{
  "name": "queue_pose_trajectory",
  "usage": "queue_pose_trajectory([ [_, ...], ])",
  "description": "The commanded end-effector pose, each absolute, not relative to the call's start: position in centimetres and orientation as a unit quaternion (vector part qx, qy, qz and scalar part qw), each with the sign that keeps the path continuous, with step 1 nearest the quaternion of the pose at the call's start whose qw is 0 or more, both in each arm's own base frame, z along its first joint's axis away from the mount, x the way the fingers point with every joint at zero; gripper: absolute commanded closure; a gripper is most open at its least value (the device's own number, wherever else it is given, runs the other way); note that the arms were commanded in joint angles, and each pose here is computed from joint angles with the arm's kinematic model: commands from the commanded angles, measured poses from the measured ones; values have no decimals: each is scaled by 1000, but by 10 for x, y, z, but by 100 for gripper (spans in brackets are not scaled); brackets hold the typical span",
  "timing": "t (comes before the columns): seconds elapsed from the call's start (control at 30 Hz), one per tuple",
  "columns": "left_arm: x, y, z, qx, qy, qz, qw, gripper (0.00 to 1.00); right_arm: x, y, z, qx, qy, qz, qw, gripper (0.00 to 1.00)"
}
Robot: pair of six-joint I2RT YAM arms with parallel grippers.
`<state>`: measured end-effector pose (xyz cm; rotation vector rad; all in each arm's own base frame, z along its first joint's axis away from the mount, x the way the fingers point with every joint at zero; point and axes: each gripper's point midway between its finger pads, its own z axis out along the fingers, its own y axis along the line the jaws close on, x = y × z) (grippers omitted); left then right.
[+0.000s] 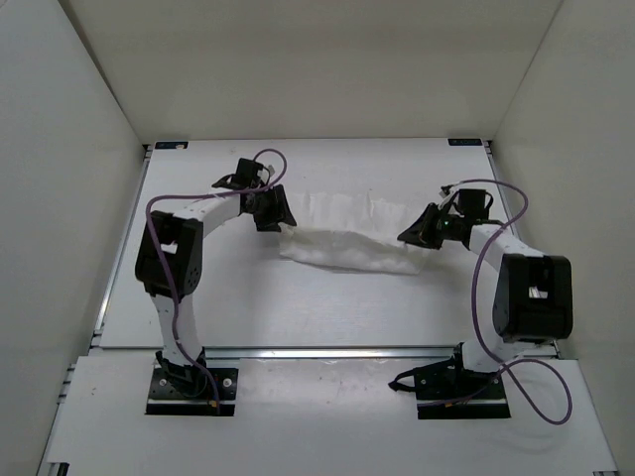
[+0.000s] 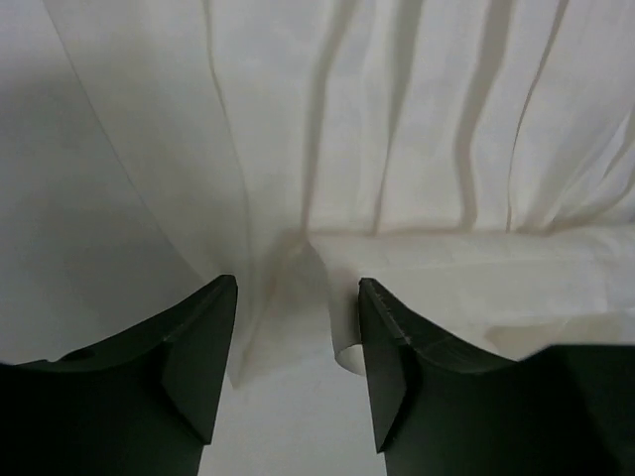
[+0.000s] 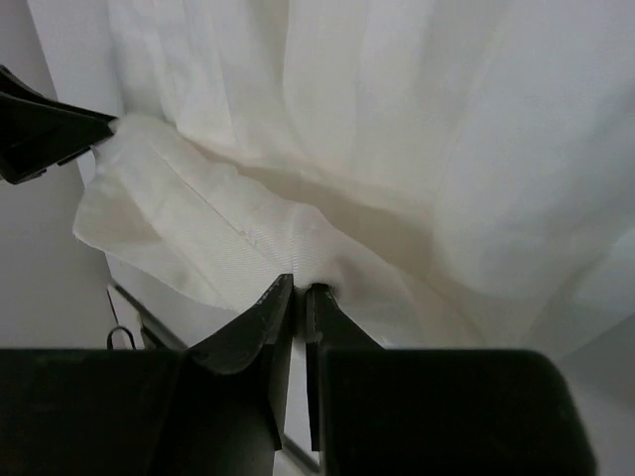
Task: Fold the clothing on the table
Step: Fold the skirt
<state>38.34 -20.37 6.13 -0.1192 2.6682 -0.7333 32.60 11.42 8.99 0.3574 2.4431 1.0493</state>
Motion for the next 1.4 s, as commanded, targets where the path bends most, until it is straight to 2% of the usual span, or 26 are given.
queue_pose_trajectory([
  [0.0, 449, -203, 101, -49, 925, -273, 259, 35, 392, 92, 116, 114, 865, 377, 310, 95],
  [0.07, 465, -211, 112, -44, 919, -276, 279, 30, 415, 88, 130, 104, 862, 375, 326, 99],
  [0.1, 476, -211, 120, -42, 913, -278, 294, 23, 424, 88, 135, 97, 861, 375, 330, 97],
  [0.13, 485, -209, 129, -41, 908, -278, 310, 17, 428, 85, 129, 104, 864, 373, 322, 100],
  [0.23, 491, -212, 135, -40, 904, -284, 316, 12, 442, 84, 136, 100, 860, 376, 329, 100],
  [0.4, 466, -223, 153, -7, 892, -290, 346, 9, 438, 89, 122, 91, 864, 382, 315, 77],
  [0.5, 439, -237, 155, 27, 878, -307, 367, 8, 432, 87, 126, 83, 860, 377, 334, 72],
  [0.63, 412, -248, 147, 55, 860, -322, 391, 1, 428, 82, 127, 81, 859, 368, 347, 69],
  [0.77, 407, -262, 139, 71, 850, -344, 394, 1, 429, 72, 122, 86, 865, 357, 341, 71],
  [0.97, 426, -263, 131, 64, 851, -318, 413, 1, 433, 69, 114, 78, 873, 346, 335, 70],
  [1.17, 431, -284, 116, 91, 848, -327, 406, 5, 442, 62, 107, 85, 871, 355, 328, 69],
  [1.27, 432, -288, 107, 85, 852, -335, 392, 11, 446, 61, 110, 82, 871, 355, 330, 69],
  [1.37, 434, -289, 102, 78, 855, -332, 390, 27, 449, 61, 112, 76, 872, 351, 333, 71],
])
